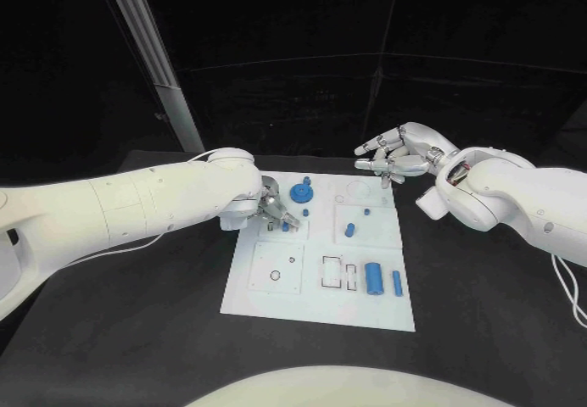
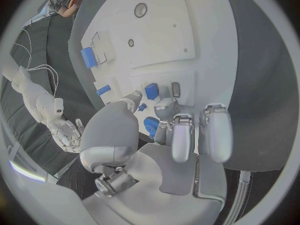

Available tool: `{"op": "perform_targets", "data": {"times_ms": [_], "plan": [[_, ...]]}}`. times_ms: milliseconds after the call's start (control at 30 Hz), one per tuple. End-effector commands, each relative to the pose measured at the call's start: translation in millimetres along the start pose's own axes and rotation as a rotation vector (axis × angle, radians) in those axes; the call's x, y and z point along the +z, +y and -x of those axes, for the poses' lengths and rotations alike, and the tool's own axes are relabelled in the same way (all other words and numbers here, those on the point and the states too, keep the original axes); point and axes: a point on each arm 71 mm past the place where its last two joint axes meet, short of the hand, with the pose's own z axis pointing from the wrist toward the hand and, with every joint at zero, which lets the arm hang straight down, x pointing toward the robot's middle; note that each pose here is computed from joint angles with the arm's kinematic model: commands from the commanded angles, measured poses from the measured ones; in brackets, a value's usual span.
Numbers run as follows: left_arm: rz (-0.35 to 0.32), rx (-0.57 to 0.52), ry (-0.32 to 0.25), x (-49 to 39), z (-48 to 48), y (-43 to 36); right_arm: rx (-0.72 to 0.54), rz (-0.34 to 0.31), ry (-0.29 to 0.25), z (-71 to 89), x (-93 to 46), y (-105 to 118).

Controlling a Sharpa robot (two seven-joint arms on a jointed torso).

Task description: Assemble the parts on the task board

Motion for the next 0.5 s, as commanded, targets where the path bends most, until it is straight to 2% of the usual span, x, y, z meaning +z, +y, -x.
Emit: {"op": "perform_targets", "data": {"times_ms": [33, 133, 233, 367, 500], "plan": [[0.003, -0.011, -0.021, -1.3, 2.2, 3.3, -0.002, 0.008, 0.005, 0.4, 0.8, 2], [-0.004, -0.020, -0.032, -3.4, 3.9, 5.7, -0.002, 0.008, 0.004, 0.5, 1.0, 1], [-0.022, -0.035, -0.050, -8.4, 9.9, 6.1, -0.003, 0.007, 0.004, 0.9, 1.1, 1], [-0.063, -0.060, -0.077, -19.7, 27.2, 3.5, -0.003, 0.006, 0.003, 1.6, 1.2, 0], [-0.073, -0.057, -0.083, -28.6, 44.8, 6.2, -0.004, 0.004, 0.002, 2.2, 1.4, -1]]}}
